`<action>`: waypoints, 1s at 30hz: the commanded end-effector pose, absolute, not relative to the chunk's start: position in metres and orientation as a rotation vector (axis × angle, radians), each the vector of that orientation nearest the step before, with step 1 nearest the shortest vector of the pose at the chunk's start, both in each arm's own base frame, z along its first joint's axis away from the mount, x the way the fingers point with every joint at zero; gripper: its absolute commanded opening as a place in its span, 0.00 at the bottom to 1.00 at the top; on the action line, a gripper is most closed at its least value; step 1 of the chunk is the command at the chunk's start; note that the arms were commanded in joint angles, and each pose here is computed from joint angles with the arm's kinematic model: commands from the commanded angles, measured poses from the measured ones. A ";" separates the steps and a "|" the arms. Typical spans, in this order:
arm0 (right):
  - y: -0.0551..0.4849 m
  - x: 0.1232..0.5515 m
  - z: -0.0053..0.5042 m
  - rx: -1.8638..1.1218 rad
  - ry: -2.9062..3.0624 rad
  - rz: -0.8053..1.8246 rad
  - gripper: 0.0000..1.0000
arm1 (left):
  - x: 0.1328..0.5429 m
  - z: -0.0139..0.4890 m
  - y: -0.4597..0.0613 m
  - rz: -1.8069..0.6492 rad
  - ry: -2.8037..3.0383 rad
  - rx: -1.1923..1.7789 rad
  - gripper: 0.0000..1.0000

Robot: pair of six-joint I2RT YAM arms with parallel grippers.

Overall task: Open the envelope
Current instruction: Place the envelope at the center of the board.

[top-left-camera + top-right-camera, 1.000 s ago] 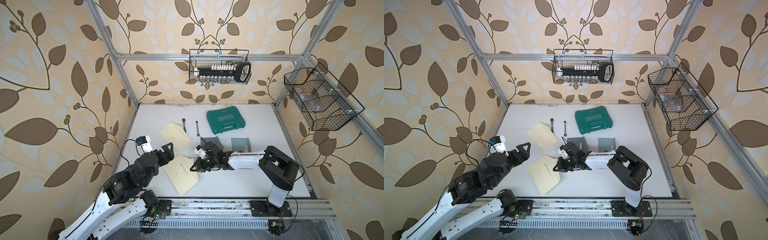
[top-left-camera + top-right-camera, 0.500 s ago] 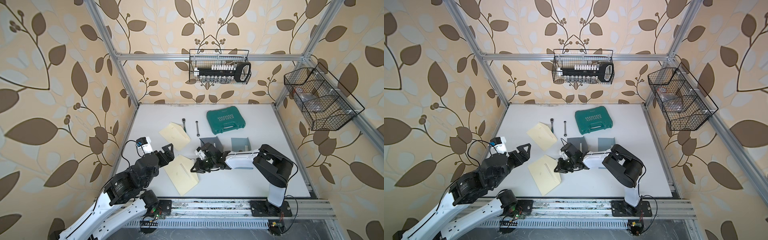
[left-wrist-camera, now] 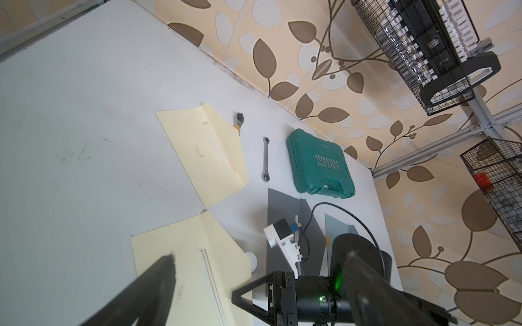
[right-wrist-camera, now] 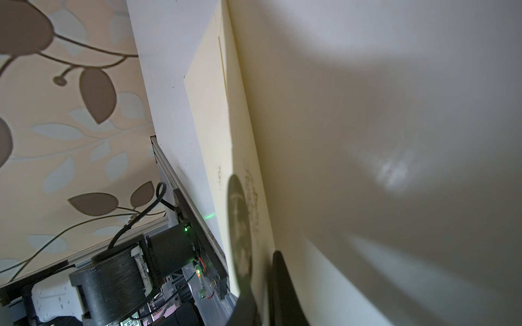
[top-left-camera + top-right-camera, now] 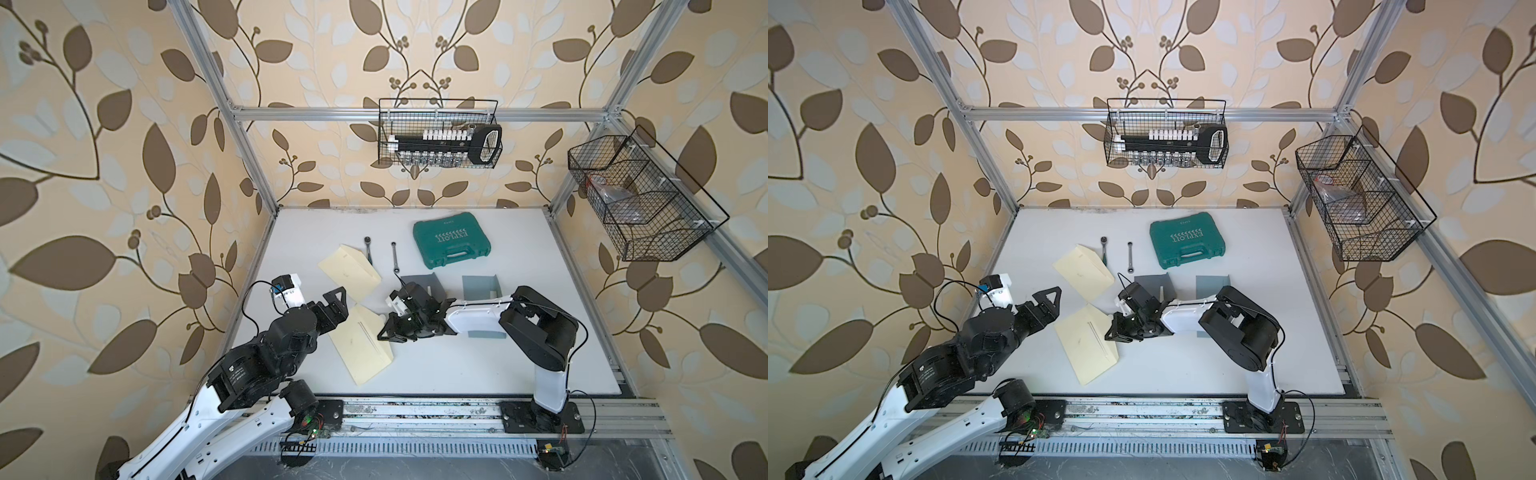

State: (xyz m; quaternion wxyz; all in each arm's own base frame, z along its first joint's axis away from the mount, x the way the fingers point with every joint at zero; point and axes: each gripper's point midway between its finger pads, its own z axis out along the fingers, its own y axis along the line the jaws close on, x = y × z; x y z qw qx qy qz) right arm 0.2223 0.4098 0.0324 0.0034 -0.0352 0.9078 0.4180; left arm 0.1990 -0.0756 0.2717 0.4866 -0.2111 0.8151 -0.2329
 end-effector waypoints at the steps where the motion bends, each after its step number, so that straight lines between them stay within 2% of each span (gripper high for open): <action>1: 0.406 0.224 0.019 -0.096 2.877 1.255 0.10 | 0.201 0.273 -0.076 -0.563 1.980 -0.515 0.95; 22: 0.399 0.223 0.025 -0.106 2.857 1.249 0.21 | 0.202 0.270 -0.081 -0.568 2.001 -0.513 0.96; 30: 0.398 0.221 0.024 -0.103 2.858 1.257 0.21 | 0.204 0.268 -0.084 -0.573 2.012 -0.511 0.96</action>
